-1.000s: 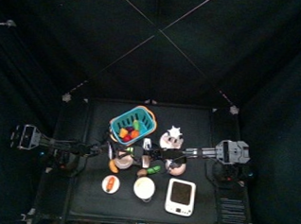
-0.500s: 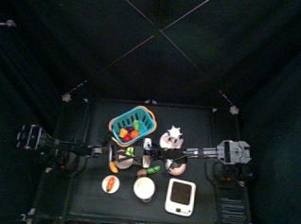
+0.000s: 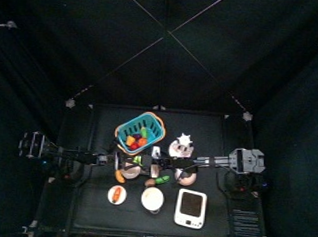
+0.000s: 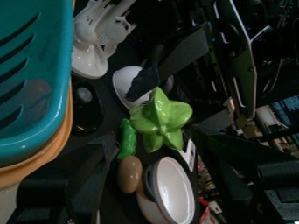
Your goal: Grab starfruit with other hand
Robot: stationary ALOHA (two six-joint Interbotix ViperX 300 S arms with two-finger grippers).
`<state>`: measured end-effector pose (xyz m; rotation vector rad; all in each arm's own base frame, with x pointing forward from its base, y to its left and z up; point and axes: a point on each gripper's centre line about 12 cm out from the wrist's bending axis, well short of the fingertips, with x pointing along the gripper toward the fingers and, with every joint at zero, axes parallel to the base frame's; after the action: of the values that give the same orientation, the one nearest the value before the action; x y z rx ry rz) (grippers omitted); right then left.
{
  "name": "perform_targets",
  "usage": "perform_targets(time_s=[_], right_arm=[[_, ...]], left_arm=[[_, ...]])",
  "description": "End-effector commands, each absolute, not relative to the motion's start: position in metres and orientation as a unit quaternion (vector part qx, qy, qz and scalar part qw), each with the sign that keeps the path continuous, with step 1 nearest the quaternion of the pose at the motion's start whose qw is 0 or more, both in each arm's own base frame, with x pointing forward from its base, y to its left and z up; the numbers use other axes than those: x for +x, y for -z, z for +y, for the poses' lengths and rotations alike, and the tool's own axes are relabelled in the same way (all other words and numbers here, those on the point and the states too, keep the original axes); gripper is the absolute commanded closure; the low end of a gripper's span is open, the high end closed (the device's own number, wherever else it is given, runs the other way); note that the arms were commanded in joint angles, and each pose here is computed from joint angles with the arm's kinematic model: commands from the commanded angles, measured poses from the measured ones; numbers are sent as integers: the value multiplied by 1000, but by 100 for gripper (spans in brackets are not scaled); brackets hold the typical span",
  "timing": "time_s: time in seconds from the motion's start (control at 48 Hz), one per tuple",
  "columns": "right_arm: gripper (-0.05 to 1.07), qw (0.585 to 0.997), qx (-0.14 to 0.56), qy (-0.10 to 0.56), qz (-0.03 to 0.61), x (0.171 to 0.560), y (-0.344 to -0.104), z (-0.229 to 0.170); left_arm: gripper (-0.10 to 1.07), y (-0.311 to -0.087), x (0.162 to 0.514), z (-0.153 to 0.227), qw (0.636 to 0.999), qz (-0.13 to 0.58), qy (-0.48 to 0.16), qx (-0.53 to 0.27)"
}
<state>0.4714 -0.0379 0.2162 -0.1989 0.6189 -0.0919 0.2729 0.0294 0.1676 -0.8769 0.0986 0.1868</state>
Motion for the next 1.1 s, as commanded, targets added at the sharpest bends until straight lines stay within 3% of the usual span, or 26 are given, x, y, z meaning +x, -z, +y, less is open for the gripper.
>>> perform_targets(time_s=[0.0,0.271,0.708,1.083], right_arm=[[37,956,-97,45,274,469,-242,-36],[37,955,-96,45,276,470,-240,-35],[37,955,-96,43,278,470,-238,-34],[39,953,-89,44,285,466,-233,-35]], left_arm=[[-2,-175,279,32,902,33,-85,-422],[9,-177,280,35,902,28,-89,-421],[42,-179,282,36,903,23,-88,-421],[44,-173,274,37,900,31,-97,-423]])
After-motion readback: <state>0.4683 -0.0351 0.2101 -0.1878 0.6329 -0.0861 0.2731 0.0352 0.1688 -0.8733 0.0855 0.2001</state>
